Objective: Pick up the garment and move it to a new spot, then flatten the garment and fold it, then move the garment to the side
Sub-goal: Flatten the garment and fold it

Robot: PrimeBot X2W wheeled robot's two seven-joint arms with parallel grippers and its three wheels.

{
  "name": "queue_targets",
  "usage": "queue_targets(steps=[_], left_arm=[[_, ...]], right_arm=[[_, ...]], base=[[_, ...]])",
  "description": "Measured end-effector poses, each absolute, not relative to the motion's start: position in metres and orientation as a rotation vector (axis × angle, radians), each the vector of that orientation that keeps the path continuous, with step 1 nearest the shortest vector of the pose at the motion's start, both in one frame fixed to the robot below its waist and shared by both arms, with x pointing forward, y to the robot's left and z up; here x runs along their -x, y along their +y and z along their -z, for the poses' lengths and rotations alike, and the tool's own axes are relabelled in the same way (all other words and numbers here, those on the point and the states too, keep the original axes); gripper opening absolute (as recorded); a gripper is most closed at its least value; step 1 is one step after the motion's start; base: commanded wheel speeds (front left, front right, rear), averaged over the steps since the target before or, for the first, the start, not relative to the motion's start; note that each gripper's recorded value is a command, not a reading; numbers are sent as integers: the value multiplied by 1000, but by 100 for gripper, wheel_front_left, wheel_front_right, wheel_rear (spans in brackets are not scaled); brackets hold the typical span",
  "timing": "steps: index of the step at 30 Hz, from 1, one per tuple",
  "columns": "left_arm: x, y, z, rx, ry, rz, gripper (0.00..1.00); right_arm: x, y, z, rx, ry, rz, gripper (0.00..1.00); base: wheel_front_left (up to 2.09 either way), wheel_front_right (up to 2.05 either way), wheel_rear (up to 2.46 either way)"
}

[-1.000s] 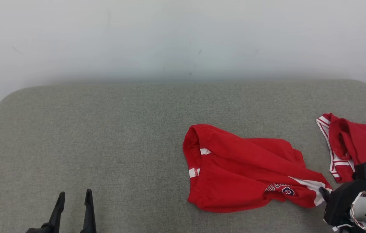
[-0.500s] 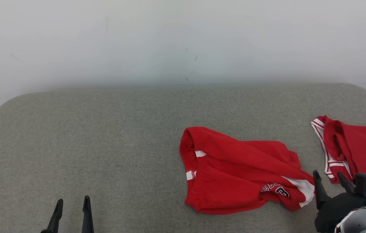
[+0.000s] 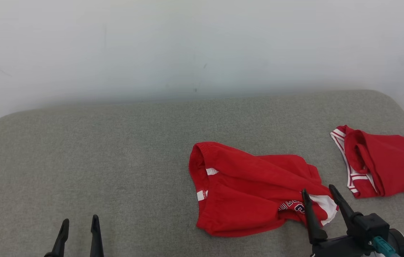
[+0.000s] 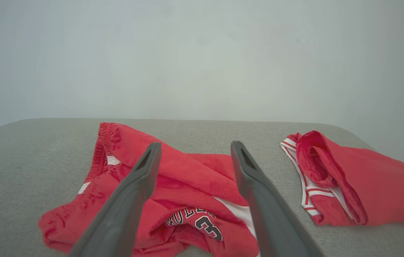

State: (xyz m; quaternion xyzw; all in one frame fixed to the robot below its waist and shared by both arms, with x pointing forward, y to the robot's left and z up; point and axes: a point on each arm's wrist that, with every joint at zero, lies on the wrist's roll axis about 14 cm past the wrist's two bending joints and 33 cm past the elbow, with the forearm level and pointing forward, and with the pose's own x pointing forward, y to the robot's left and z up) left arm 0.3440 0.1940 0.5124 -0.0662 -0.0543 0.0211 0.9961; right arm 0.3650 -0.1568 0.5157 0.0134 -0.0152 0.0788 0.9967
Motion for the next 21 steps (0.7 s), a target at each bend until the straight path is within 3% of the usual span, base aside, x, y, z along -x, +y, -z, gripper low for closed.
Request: queue_targets(steps=[11,21], left_arm=[[-349,173,-506,168,-85,15,100],[-391,95,-487,219,113,271,100]], right_arm=[[-352,-154,-504,-58,-10,-150,100],[-345,-171,-501,-76,4,-90,100]], base=[[0,0,0],[0,0,0]])
